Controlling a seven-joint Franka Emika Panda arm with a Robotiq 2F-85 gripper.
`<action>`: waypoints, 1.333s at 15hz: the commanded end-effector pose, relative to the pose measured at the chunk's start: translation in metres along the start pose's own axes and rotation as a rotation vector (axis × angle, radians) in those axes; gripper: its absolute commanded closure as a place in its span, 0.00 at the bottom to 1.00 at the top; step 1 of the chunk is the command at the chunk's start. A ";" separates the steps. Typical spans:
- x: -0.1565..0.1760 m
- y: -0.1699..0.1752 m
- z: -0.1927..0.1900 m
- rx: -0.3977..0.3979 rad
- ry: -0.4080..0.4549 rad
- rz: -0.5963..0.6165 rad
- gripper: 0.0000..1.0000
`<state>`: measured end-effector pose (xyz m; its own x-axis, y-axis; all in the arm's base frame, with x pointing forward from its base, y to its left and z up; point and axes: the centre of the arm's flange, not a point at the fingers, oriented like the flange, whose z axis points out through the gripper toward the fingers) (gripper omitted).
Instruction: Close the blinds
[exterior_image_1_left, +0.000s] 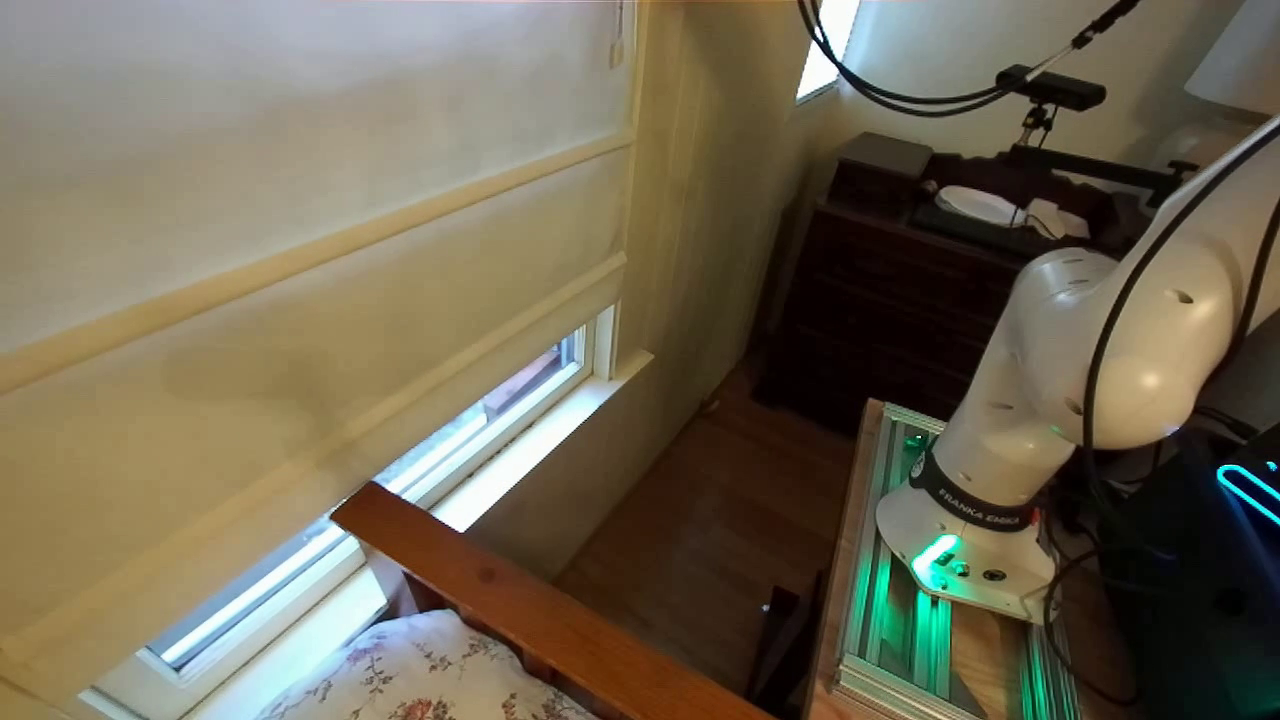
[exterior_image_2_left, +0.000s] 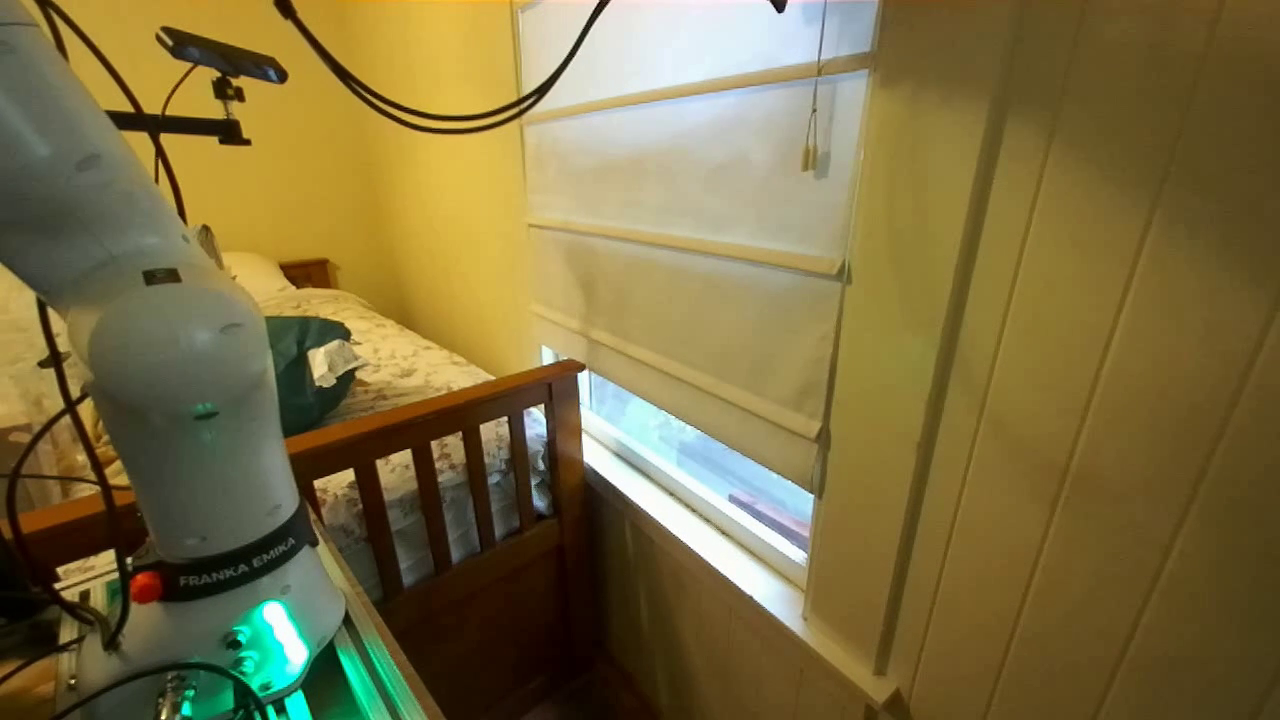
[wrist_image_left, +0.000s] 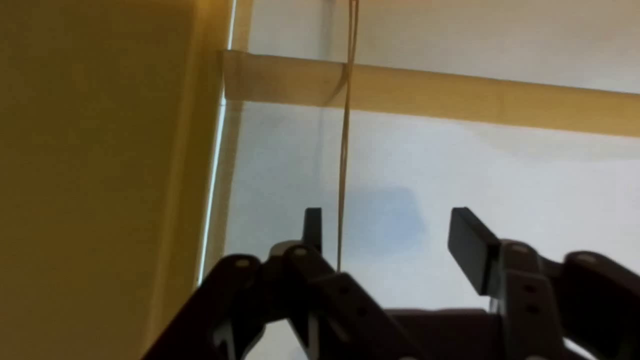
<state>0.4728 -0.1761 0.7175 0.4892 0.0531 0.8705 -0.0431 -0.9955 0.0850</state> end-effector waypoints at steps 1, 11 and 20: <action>0.006 0.005 0.012 0.021 0.035 -0.006 0.62; 0.002 -0.041 -0.012 0.164 -0.040 -0.025 0.99; 0.019 -0.153 -0.026 0.468 -0.014 0.015 1.00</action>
<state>0.4671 -0.0519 0.7408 0.4973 0.0569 0.8657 0.2733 -0.9573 -0.0941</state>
